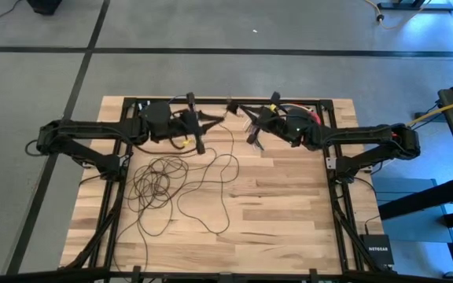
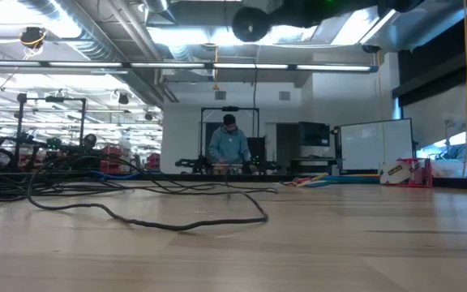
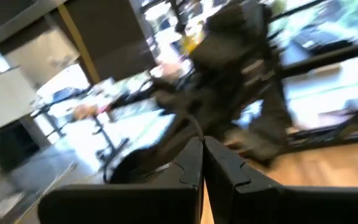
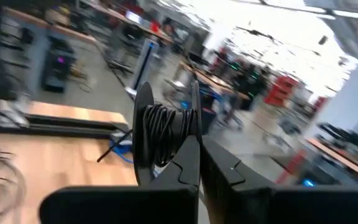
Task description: Coiling cords
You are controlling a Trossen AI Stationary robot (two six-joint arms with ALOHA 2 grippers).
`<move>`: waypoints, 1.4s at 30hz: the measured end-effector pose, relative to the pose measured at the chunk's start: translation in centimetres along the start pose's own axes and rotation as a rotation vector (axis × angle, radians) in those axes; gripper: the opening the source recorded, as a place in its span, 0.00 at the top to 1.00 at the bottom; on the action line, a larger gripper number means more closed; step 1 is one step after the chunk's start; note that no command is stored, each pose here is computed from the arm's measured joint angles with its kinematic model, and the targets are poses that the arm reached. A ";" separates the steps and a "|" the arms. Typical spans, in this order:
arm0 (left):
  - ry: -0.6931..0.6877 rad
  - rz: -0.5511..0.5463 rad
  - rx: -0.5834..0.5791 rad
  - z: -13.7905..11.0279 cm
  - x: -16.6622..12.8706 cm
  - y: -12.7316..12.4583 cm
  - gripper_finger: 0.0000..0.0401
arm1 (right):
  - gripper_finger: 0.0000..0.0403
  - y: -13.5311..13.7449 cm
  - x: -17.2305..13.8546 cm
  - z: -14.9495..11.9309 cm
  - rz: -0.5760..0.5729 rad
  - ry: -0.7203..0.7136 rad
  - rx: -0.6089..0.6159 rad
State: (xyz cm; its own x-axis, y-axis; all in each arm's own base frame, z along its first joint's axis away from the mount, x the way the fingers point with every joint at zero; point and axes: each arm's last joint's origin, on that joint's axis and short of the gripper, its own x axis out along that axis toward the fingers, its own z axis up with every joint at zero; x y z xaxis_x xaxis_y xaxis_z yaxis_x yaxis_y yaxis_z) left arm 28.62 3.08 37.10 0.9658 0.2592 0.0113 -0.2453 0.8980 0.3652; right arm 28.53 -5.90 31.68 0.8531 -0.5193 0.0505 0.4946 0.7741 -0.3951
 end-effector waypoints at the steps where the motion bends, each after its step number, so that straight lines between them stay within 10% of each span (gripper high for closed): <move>1: -0.012 -0.013 0.004 0.2 -0.1 -0.4 1.00 | 0.98 -0.2 0.1 -0.1 -0.016 0.012 -0.002; 17: 0.201 0.270 0.023 -1.1 -1.0 2.2 1.00 | 0.98 0.9 -0.5 0.9 0.015 -0.052 -0.074; 42: -0.080 0.093 0.003 3.0 -3.1 -0.7 1.00 | 0.98 -1.1 0.4 -0.6 -0.115 0.061 -0.068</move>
State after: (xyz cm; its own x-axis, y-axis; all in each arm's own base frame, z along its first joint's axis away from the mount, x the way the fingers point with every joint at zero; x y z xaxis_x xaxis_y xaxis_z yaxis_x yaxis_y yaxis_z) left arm 26.11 0.58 39.63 0.9425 0.3121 0.1199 -0.3342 0.8702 0.3621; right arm 28.20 -7.24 31.56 0.7790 -0.6255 0.0438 0.5741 0.6835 -0.4509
